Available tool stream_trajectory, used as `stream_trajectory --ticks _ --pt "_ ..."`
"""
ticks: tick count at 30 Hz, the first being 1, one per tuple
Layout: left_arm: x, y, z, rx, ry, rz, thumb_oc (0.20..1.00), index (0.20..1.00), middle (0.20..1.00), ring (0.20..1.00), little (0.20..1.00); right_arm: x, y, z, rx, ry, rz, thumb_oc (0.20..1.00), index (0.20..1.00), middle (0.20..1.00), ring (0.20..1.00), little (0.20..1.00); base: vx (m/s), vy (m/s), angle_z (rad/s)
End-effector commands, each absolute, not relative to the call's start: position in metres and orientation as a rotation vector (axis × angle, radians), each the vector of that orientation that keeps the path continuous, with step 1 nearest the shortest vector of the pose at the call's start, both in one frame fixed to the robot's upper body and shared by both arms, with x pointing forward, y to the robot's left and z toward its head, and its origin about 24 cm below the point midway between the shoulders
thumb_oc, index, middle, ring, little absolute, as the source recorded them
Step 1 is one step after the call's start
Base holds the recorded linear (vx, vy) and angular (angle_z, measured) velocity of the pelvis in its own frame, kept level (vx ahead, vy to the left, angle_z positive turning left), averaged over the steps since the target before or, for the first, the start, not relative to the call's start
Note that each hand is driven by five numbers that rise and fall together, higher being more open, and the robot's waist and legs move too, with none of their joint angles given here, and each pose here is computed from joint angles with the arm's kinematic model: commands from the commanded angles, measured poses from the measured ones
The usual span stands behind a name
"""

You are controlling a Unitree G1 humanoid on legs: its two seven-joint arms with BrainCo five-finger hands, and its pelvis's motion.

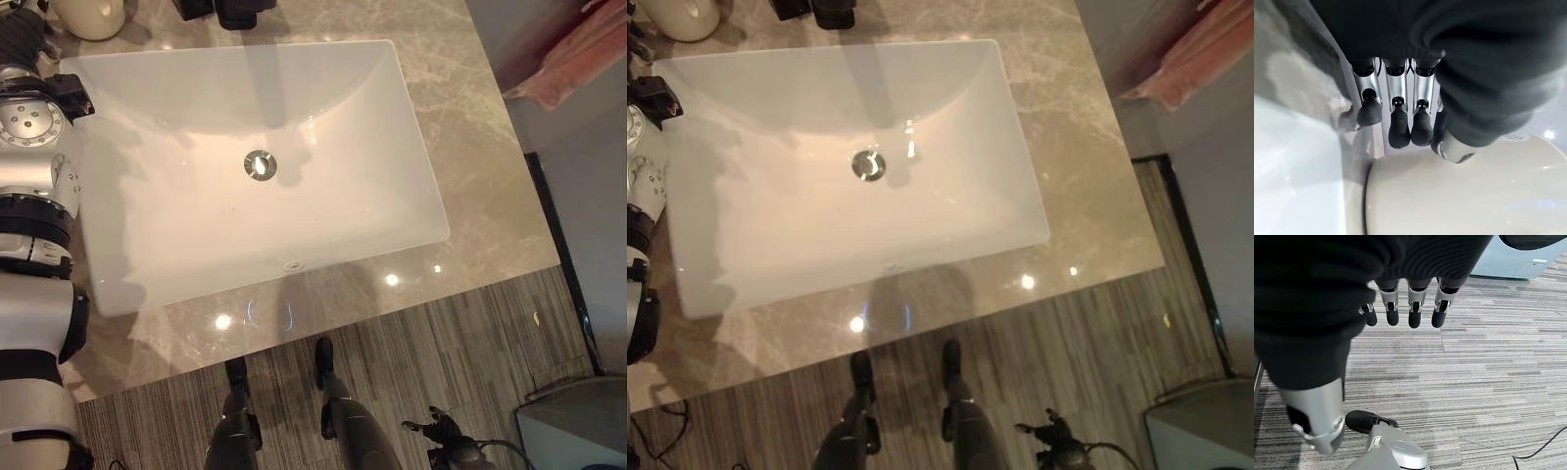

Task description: Put brush and paste in cup on sink, flatten towel.

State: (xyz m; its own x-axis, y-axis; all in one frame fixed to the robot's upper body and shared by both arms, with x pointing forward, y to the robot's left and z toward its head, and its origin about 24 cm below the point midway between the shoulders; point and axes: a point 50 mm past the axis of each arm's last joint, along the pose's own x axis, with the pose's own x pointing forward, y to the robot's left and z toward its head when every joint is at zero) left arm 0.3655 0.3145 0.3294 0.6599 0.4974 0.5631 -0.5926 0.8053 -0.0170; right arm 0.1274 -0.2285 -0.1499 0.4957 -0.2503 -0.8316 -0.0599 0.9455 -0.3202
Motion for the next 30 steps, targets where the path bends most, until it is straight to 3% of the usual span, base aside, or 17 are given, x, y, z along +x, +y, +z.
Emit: stream_trajectory --ticks 1,10,11,17,22,30 --pt "0.362 0.316 0.321 0.156 -0.62 0.693 0.2 0.2 0.2 0.2 0.2 0.129 -0.242 -0.146 -0.359 1.037 -0.142 1.0 1.0 1.0 1.0 1.0 0.01 -0.101 0.03" --pt "0.296 0.326 0.252 0.132 -0.765 0.707 0.2 0.2 0.2 0.2 0.2 0.108 -0.251 -0.15 -0.382 1.111 -0.157 1.0 1.0 1.0 1.0 1.0 0.01 -0.053 0.24" --pt "0.276 0.322 0.234 0.153 -0.778 0.667 0.2 0.2 0.2 0.2 0.2 0.105 -0.254 -0.151 -0.394 1.127 -0.158 1.0 1.0 1.0 1.0 1.0 0.03 -0.021 0.23" --pt "0.233 0.302 0.196 0.181 -0.73 0.396 0.2 0.2 0.2 0.2 0.2 0.082 -0.266 -0.152 -0.341 1.17 -0.209 1.0 1.0 1.0 1.0 1.0 0.05 0.063 0.3" --pt "0.241 0.256 0.181 0.031 -0.701 0.115 0.2 0.2 0.2 0.2 0.2 0.051 -0.274 -0.155 -0.288 1.233 -0.277 1.0 1.0 1.0 1.0 1.0 0.03 0.129 0.05" --pt "0.269 0.173 0.214 -0.056 -0.817 -0.254 0.2 0.2 0.2 0.2 0.2 0.047 -0.274 -0.156 -0.363 1.276 -0.248 1.0 1.0 1.0 1.0 1.0 -0.22 0.175 -0.7"
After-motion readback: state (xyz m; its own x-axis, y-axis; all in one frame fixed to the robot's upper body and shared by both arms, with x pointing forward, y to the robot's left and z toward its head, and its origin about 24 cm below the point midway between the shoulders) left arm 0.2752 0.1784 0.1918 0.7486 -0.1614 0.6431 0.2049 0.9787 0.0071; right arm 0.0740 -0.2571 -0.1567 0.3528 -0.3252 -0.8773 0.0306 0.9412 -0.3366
